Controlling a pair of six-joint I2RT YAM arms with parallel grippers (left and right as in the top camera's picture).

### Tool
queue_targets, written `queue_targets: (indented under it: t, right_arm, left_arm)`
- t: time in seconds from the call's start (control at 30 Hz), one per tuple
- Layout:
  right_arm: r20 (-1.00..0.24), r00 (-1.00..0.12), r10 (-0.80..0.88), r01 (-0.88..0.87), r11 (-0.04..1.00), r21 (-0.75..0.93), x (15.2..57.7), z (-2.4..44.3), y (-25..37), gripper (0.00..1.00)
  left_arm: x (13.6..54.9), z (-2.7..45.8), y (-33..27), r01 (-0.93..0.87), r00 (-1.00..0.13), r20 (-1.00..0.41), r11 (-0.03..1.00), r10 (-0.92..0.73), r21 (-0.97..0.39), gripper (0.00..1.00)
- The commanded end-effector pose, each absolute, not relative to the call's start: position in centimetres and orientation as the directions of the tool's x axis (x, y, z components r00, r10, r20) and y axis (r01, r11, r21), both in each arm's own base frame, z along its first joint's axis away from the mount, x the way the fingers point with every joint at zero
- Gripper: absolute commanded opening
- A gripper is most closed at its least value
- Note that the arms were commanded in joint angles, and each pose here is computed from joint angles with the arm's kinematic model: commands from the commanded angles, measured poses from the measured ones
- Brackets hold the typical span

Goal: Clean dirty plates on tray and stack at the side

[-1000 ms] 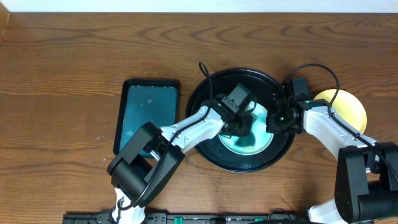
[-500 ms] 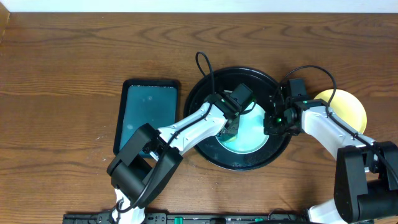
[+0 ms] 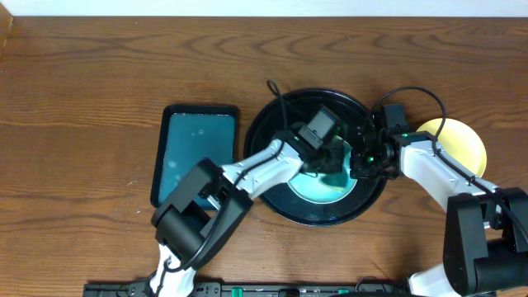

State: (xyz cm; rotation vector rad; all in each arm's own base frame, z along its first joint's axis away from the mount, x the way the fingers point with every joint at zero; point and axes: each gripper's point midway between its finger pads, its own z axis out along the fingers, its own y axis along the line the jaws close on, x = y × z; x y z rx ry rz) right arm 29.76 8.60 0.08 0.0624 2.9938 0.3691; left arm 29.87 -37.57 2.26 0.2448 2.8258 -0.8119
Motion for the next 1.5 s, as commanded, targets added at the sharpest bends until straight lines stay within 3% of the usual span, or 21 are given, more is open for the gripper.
queue_targets:
  t: [0.0,0.1,0.13,0.3,0.5,0.67,0.87,0.93,1.07,1.33,1.47]
  right_arm:
    - [-0.061,-0.998,0.019,0.011,0.992,0.122,28.2,-2.1,6.6,0.01]
    - [-0.057,-0.998,0.019,0.012,0.993,0.121,28.1,-2.1,6.6,0.01]
    - [-0.057,-0.998,0.019,0.012,0.993,0.121,28.1,-2.1,6.6,0.01]
    - [-0.057,-0.998,0.019,0.012,0.993,0.121,28.1,-2.1,6.6,0.01]
    - [-0.057,-0.998,0.019,0.012,0.993,0.121,28.1,-2.1,6.6,0.01]
    - [-0.062,-0.998,0.019,0.011,0.993,0.117,28.2,-2.1,6.5,0.01]
    - [-0.077,-0.997,0.021,0.014,0.996,0.085,28.5,-2.1,6.0,0.01]
    - [-0.079,-0.997,0.021,0.015,0.997,0.081,28.6,-2.1,5.9,0.01]
    - [-0.099,-0.995,0.021,0.014,0.997,0.075,29.1,-2.1,5.8,0.01]
    - [-0.193,-0.981,-0.010,-0.027,0.996,0.088,31.5,-0.1,6.4,0.01]
    - [-0.272,-0.962,-0.034,-0.044,0.998,0.033,32.5,4.2,6.3,0.01]
  left_arm:
    - [28.9,0.0,-35.9,0.165,-0.980,-0.170,0.886,0.100,-0.433,0.07]
    - [30.2,-1.3,-31.8,0.113,-0.980,-0.189,0.956,0.062,-0.271,0.07]
    - [30.8,-1.9,-28.6,0.068,-0.979,-0.199,0.987,0.038,-0.145,0.08]
    - [32.1,-1.7,-20.2,-0.024,-0.970,-0.242,0.982,0.023,0.189,0.07]
    - [33.5,0.3,-17.0,-0.045,-0.944,-0.318,0.927,0.082,0.372,0.07]
    - [33.4,3.5,-18.5,-0.030,-0.947,-0.310,0.941,0.082,0.338,0.07]
    - [32.8,9.6,-21.7,-0.019,-0.943,-0.333,0.998,0.002,0.062,0.07]
    - [32.6,12.6,-21.2,-0.033,-0.933,-0.358,0.999,-0.035,-0.013,0.07]
    - [32.4,16.0,-17.2,-0.060,-0.919,-0.389,0.998,-0.062,-0.016,0.07]
    - [32.3,12.9,-7.8,-0.207,-0.943,-0.283,0.975,-0.177,0.080,0.07]
    - [31.7,9.7,-6.1,-0.193,-0.962,-0.193,0.981,-0.192,-0.013,0.09]
